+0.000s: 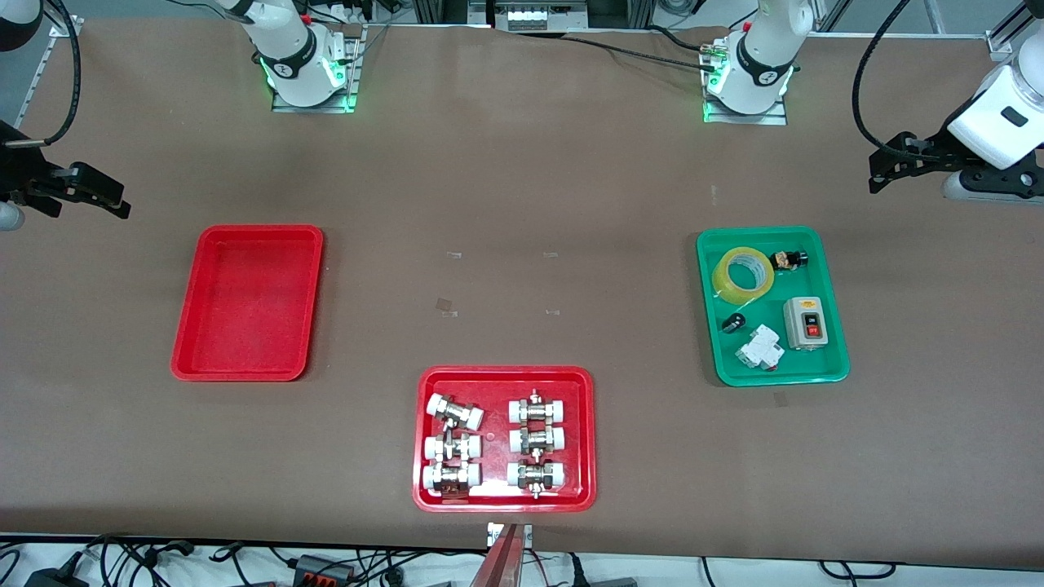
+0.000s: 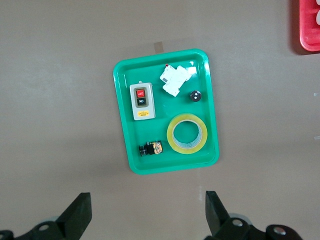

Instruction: Left arm passes tape to right arm into tray

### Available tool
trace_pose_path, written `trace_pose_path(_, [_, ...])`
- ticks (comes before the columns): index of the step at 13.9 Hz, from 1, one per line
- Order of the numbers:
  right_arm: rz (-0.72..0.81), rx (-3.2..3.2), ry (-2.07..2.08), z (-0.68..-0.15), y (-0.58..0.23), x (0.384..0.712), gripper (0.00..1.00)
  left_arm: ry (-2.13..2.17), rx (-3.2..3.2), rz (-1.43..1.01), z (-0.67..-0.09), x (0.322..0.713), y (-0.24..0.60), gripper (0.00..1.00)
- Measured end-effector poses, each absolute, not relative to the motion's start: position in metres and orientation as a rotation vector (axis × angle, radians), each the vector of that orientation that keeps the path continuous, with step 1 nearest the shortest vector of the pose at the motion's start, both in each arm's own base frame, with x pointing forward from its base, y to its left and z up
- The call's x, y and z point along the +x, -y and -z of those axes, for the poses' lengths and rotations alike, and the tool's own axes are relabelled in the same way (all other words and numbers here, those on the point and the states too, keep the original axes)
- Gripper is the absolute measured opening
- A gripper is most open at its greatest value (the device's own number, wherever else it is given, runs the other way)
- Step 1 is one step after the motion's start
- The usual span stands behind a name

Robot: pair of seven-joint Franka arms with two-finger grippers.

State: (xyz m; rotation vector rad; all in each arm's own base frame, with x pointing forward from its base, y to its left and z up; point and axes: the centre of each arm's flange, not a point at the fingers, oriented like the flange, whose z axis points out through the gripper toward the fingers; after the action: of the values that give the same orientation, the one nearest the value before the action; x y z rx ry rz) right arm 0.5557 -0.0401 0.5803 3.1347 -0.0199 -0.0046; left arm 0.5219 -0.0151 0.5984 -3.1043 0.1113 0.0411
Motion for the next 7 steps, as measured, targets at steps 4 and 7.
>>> trace_pose_path(4, [0.006, 3.135, 0.018, -0.5804, 0.0396, 0.5555, 1.0, -0.11, -3.104, -0.041, -0.5984, 0.5219, 0.0152, 1.0])
trace_pose_path(7, [0.005, 3.135, 0.015, -0.5806, 0.0385, 0.5555, 1.0, -0.11, -3.104, -0.042, -0.598, 0.5221, 0.0151, 1.0])
